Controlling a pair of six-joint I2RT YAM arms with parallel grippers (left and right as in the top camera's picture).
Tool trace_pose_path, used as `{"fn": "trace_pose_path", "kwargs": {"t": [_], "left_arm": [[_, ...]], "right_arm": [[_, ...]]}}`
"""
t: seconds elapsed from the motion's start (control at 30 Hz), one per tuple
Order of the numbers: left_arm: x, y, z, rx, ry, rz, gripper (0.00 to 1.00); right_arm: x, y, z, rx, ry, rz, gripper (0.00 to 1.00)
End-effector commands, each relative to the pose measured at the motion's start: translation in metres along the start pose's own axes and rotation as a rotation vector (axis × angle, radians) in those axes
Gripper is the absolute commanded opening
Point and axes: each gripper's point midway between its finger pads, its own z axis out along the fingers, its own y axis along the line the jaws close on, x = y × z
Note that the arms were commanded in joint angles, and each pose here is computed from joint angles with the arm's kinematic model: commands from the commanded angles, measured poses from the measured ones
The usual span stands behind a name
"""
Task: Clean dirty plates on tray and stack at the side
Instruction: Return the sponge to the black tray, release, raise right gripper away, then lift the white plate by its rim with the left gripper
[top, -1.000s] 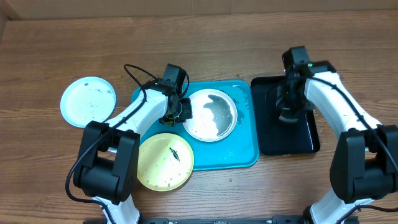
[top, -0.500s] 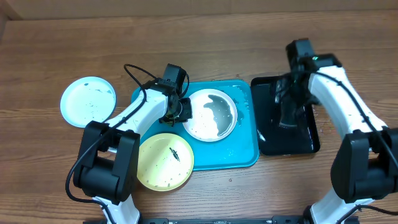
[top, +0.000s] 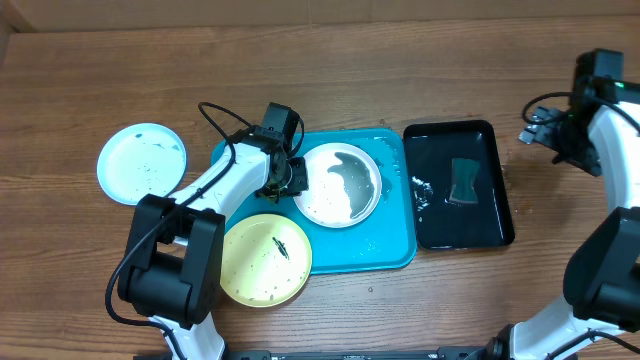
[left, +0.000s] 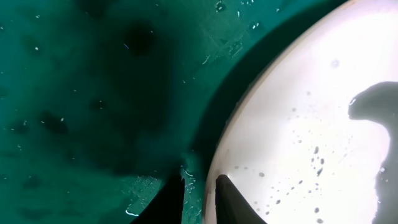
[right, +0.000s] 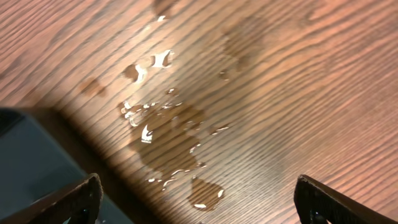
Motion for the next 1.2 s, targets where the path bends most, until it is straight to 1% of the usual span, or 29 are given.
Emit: {"fn": "trace_pose_path", "kwargs": {"t": [0.0,0.1,0.17,0.23,0.27,0.47,0.67,0.83,1.0,1.17], "left_arm": [[0.0,0.0,0.004,-0.023,-0.004,0.008,0.2],[0.001,0.0,0.005,-0.024,-0.002,0.011,0.17],[0.001,-0.002,0.005,-0.022,-0.004,0.014,0.13],[0.0,-0.004,0.005,-0.017,-0.012,0.016,0.06],[-0.002,-0.005,0.005,-0.014,-0.017,0.017,0.04],[-0.019,-0.008,-0.011,-0.006,-0.042,0.005,0.04],[-0.052,-0.011,-0.052,-0.014,-0.094,0.0,0.04],[-0.082,-0.019,-0.093,-0.029,-0.176,0.008,0.04],[-0.101,-0.044,-0.127,0.013,-0.259,0.037,0.04],[-0.106,-0.088,-0.135,0.075,-0.339,0.11,0.04]], "right_arm": [[-0.006,-0.005,0.0,-0.016,-0.01,0.032,1.0],[-0.01,-0.009,0.001,-0.016,-0.022,0.047,1.0],[-0.012,-0.01,0.001,-0.017,-0.026,0.05,1.0],[-0.012,-0.01,0.001,-0.018,-0.029,0.05,1.0],[-0.012,-0.01,0.001,-0.018,-0.029,0.05,1.0],[-0.012,-0.01,0.001,-0.018,-0.029,0.05,1.0],[-0.012,-0.01,0.001,-0.018,-0.029,0.05,1.0],[-0.012,-0.009,0.001,-0.018,-0.029,0.05,1.0],[-0.012,-0.009,0.001,-0.018,-0.029,0.05,1.0],[-0.012,-0.01,0.001,-0.018,-0.029,0.05,1.0]]}}
